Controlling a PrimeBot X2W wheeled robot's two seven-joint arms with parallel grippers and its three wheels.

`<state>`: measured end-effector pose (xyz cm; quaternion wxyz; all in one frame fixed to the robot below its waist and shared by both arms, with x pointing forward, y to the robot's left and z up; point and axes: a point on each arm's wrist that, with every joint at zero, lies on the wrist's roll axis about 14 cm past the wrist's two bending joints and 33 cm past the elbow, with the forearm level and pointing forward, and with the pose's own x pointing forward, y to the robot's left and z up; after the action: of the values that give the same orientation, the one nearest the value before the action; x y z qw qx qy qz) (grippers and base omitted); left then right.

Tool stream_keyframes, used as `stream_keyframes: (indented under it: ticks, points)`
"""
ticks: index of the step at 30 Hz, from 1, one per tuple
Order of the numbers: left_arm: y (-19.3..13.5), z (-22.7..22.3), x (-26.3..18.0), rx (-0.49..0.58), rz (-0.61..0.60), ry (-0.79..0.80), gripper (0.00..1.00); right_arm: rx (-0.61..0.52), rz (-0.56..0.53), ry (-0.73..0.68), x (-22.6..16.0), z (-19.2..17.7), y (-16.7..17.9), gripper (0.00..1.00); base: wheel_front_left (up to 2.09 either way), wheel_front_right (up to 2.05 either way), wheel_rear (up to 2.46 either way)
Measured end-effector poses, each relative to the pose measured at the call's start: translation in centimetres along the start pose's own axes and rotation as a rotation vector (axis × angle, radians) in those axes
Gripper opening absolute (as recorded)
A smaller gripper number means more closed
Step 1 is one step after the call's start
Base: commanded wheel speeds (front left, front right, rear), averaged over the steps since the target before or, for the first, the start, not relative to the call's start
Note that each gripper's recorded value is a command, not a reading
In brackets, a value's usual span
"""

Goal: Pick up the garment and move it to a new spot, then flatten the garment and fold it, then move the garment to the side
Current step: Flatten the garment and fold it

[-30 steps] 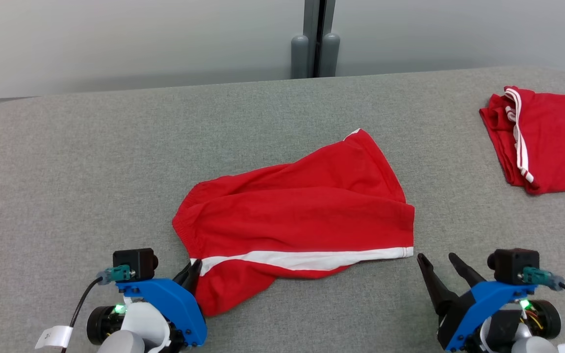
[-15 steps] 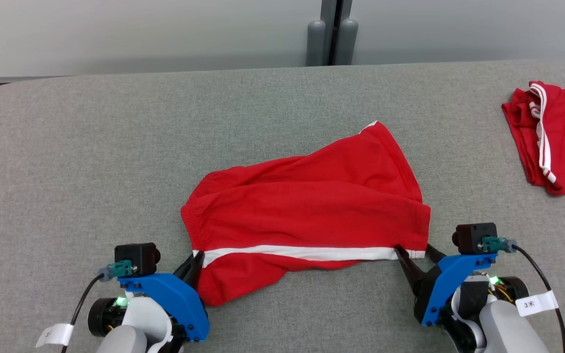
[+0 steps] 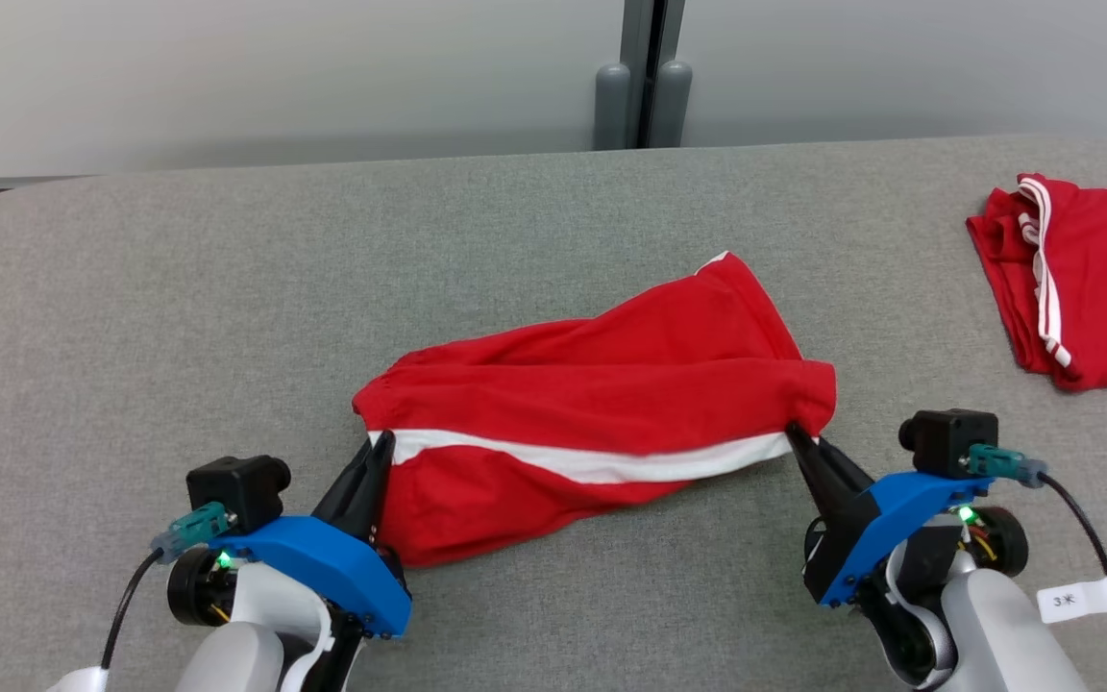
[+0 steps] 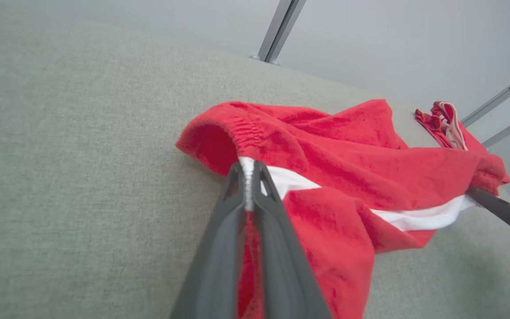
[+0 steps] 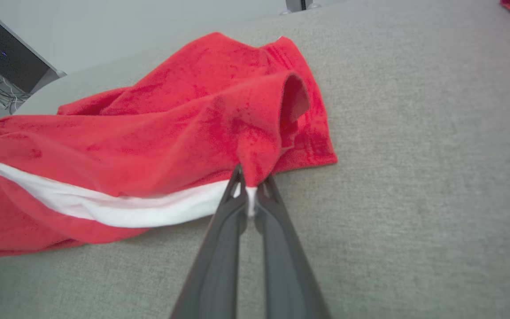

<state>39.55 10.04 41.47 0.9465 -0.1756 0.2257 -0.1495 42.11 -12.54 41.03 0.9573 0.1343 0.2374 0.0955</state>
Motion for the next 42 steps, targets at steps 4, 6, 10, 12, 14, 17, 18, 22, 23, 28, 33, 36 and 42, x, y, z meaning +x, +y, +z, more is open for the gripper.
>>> stream_keyframes:
  ticks: [4,6,10,12,14,17,18,22,23,28,33,36,42]
  points:
    - [-1.8,3.8,-0.6,-0.054,-0.054,-0.156,0.00,-0.017,0.005,-0.131,-1.8,4.1,0.3,0.00,0.00,0.00,0.00]
    - [-2.5,5.1,-1.2,-0.075,-0.085,-0.199,0.00,-0.022,0.003,-0.180,-3.2,5.9,0.3,0.00,0.00,0.00,0.00]
    - [-4.0,7.9,-2.6,-0.148,-0.155,-0.281,0.00,-0.037,0.009,-0.279,-6.2,9.4,0.7,0.00,0.00,0.00,0.00]
    - [-5.1,9.3,-3.4,-0.184,-0.202,-0.314,0.00,-0.050,0.012,-0.328,-7.7,11.1,1.0,0.00,0.00,0.00,0.00]
    - [-6.0,10.8,-4.1,-0.221,-0.246,-0.345,0.00,-0.054,0.028,-0.373,-9.0,12.8,1.6,0.00,0.00,0.00,0.00]
    - [-7.1,12.1,-4.9,-0.241,-0.302,-0.348,0.00,-0.085,0.030,-0.426,-10.6,14.8,2.1,0.00,0.00,0.00,0.00]
    - [-7.5,12.6,-5.2,-0.249,-0.319,-0.349,0.00,-0.095,0.033,-0.443,-11.1,15.4,2.3,0.00,0.00,0.00,0.00]
    - [-9.1,15.2,-6.2,-0.278,-0.394,-0.371,0.00,-0.142,0.024,-0.492,-12.7,17.5,2.8,0.00,0.00,0.00,0.00]
    - [-9.4,15.7,-6.3,-0.284,-0.409,-0.373,0.00,-0.150,0.021,-0.505,-13.0,18.0,2.8,0.00,0.00,0.00,0.00]
    - [-10.2,17.6,-5.4,-0.280,-0.450,-0.349,0.00,-0.190,0.012,-0.530,-12.8,20.1,2.7,0.00,0.00,0.00,0.00]
    - [-9.7,19.8,-1.6,-0.236,-0.442,-0.340,0.00,-0.207,0.016,-0.510,-9.2,22.2,1.7,0.00,0.00,0.00,0.00]
    - [-9.1,21.6,1.7,-0.186,-0.420,-0.357,0.00,-0.207,0.015,-0.495,-5.8,23.5,0.7,0.00,0.00,0.00,0.00]
    - [-7.6,24.7,7.8,-0.103,-0.371,-0.418,0.00,-0.192,0.038,-0.568,0.3,27.8,0.2,0.00,0.00,0.00,0.00]
